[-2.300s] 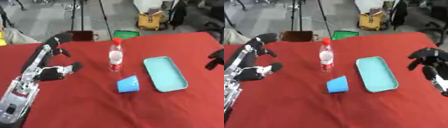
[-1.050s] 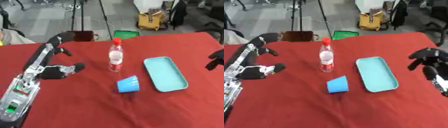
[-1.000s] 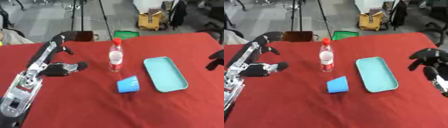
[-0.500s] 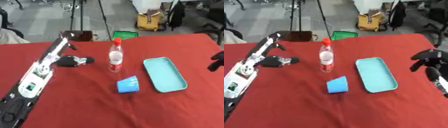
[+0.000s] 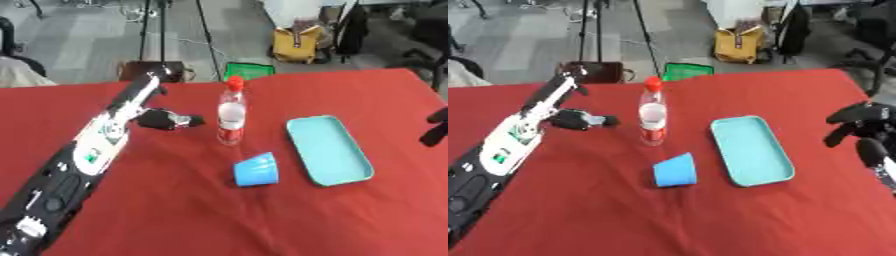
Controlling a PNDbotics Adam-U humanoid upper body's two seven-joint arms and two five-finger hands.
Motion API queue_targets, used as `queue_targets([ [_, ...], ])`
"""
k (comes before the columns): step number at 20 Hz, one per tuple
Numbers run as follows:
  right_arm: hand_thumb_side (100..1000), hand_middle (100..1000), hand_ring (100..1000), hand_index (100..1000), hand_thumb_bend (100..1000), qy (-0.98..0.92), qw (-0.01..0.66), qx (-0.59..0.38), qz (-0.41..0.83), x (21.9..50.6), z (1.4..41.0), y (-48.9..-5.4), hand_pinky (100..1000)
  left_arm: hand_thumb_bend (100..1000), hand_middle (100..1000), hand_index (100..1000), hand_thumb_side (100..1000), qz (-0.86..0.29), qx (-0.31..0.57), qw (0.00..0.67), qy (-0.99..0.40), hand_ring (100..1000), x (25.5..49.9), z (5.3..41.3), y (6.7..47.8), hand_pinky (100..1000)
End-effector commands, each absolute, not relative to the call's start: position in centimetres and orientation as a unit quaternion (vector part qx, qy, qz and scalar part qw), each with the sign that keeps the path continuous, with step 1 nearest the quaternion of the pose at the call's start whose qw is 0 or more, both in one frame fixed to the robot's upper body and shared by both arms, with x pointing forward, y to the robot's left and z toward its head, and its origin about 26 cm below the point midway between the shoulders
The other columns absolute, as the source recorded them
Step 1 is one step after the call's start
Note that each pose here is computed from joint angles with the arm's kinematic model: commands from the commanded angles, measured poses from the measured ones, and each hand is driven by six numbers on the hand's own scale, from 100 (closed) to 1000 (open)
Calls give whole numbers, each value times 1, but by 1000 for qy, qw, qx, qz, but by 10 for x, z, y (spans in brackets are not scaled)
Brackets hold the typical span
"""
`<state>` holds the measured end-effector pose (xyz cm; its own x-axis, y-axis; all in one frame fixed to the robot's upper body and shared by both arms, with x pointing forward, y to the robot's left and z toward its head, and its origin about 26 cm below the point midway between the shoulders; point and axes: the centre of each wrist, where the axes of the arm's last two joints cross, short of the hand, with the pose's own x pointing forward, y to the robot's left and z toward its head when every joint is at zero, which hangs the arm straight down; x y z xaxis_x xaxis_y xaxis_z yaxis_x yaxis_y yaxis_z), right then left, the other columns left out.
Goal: Pick up objects on the table and place them in the box.
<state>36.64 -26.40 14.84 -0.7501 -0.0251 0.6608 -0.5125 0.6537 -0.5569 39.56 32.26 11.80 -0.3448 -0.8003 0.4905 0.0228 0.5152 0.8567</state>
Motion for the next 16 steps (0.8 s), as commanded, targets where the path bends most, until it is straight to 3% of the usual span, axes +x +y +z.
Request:
queue_targets([
  [1, 487, 692, 562, 769, 197, -848, 235, 154, 450, 368, 157, -264, 614, 1000, 912, 955, 556, -429, 281, 490, -705, 940, 403, 123, 329, 720],
  [16, 486, 691, 560, 768, 195, -846, 226, 166, 454, 369, 157, -257, 613, 1000, 913, 954, 599, -433, 296, 508, -683, 940, 430, 113, 336, 716],
])
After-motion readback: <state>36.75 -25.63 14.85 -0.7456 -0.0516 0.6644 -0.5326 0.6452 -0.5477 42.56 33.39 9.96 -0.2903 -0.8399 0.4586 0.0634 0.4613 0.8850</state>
